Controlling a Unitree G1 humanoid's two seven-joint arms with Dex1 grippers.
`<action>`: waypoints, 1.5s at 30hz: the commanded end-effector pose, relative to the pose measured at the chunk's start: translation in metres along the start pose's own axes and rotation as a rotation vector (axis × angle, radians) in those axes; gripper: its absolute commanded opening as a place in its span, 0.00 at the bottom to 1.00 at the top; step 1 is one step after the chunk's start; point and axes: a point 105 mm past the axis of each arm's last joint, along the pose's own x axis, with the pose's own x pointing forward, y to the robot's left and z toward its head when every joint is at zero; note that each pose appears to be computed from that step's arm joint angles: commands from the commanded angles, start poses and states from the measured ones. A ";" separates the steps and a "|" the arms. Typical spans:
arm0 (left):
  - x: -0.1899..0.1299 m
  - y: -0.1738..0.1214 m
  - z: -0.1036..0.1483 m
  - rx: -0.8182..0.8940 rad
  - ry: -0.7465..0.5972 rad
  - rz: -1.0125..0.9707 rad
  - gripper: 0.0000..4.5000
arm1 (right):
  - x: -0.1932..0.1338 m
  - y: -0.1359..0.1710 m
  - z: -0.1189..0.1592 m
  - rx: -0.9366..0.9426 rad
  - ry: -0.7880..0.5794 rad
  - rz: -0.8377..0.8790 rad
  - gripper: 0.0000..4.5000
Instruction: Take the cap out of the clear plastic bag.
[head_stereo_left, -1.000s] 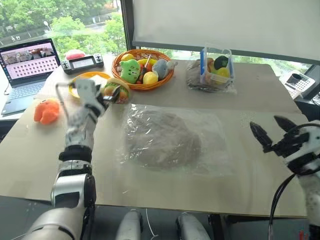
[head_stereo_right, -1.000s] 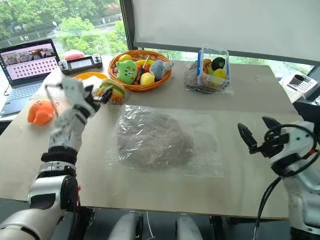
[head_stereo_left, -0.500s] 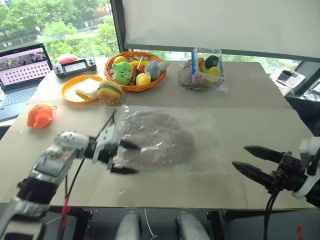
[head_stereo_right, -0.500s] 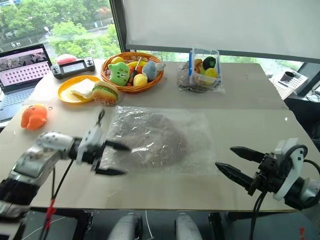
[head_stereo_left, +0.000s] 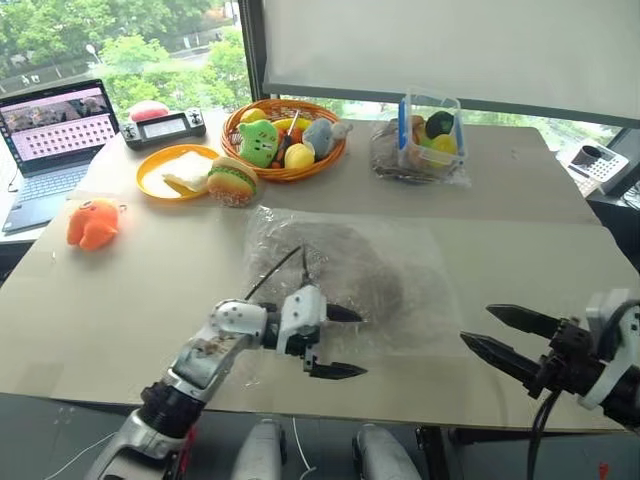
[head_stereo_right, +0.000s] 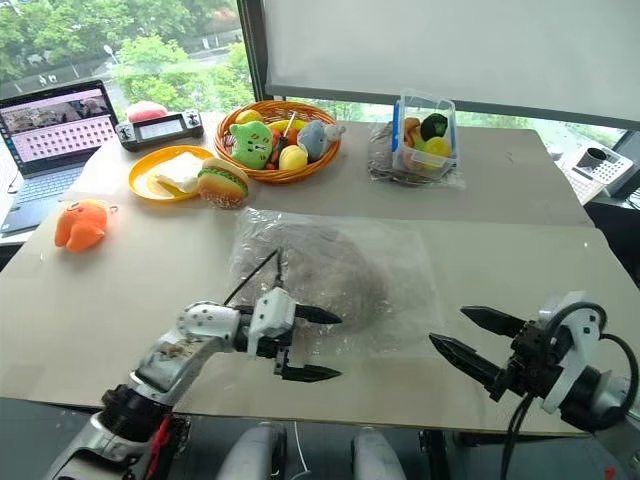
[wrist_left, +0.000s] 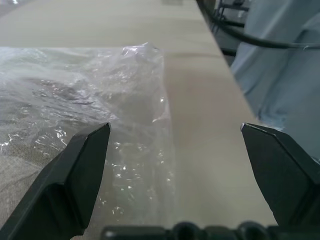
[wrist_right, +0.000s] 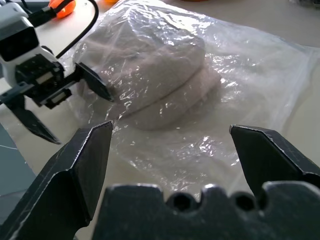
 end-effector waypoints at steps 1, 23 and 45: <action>0.026 0.007 -0.005 0.070 0.025 -0.009 1.00 | -0.012 0.012 0.007 -0.075 0.004 0.017 1.00; 0.077 0.057 -0.041 0.384 0.446 0.167 0.78 | -0.007 0.017 -0.043 -0.238 0.067 -0.075 1.00; -0.005 0.076 -0.033 0.555 0.400 0.306 0.03 | 0.012 0.010 -0.042 -0.222 0.022 -0.077 1.00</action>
